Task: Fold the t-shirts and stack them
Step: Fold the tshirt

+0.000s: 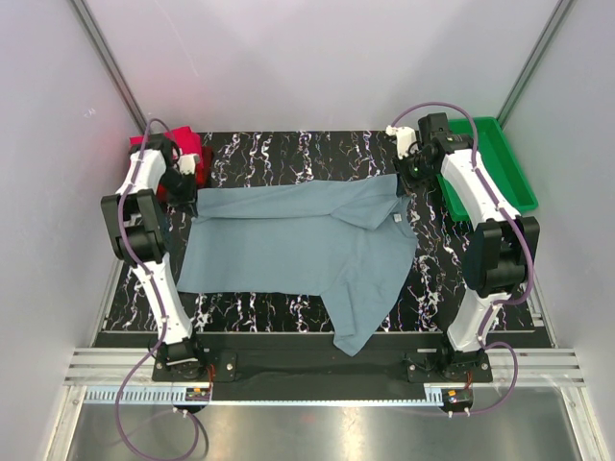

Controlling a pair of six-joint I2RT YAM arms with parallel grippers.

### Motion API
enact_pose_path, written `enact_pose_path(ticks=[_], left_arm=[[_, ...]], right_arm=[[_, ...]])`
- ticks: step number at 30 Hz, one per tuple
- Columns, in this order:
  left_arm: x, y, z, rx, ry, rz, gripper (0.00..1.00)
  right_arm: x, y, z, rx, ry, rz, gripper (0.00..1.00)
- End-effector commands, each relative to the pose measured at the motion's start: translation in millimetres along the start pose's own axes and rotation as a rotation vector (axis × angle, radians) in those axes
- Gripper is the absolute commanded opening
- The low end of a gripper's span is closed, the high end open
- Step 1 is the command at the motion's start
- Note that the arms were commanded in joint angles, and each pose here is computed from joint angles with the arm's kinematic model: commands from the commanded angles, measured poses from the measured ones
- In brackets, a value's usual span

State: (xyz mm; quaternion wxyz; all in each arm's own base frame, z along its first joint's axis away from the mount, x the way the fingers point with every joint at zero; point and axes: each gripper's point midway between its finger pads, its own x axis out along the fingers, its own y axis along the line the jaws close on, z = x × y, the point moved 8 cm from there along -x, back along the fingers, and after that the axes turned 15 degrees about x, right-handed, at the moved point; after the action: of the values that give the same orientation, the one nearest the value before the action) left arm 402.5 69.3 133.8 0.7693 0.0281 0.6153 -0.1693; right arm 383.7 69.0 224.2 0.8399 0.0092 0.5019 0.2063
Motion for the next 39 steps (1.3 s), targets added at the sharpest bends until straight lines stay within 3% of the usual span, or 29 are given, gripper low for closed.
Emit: enact_pose_path(ticks=[1, 8, 15, 24, 33, 39], left_arm=[[-24.5, 4.8, 3.6, 0.034, -0.034, 0.077, 0.00], [-25.5, 7.9, 0.9, 0.080, 0.021, 0.095, 0.00], [-61.7, 0.5, 26.1, 0.145, -0.058, 0.153, 0.01], [-4.2, -19.3, -14.3, 0.157, 0.145, 0.012, 0.03], [15.2, -21.4, -18.3, 0.139, 0.191, 0.000, 0.06], [24.1, -25.3, -17.6, 0.148, 0.210, 0.006, 0.07]], right_arm=[[-12.8, 6.7, 12.6, -0.041, -0.066, -0.003, 0.00], [-16.7, 9.3, 11.2, -0.036, -0.070, 0.007, 0.00], [-15.0, 8.2, 7.8, -0.033, -0.059, 0.006, 0.00], [-6.3, 9.8, 5.6, -0.017, -0.048, 0.025, 0.00], [-8.7, 24.9, 21.6, -0.024, -0.060, 0.100, 0.00], [42.5, 11.3, 51.5, 0.027, -0.059, 0.123, 0.00]])
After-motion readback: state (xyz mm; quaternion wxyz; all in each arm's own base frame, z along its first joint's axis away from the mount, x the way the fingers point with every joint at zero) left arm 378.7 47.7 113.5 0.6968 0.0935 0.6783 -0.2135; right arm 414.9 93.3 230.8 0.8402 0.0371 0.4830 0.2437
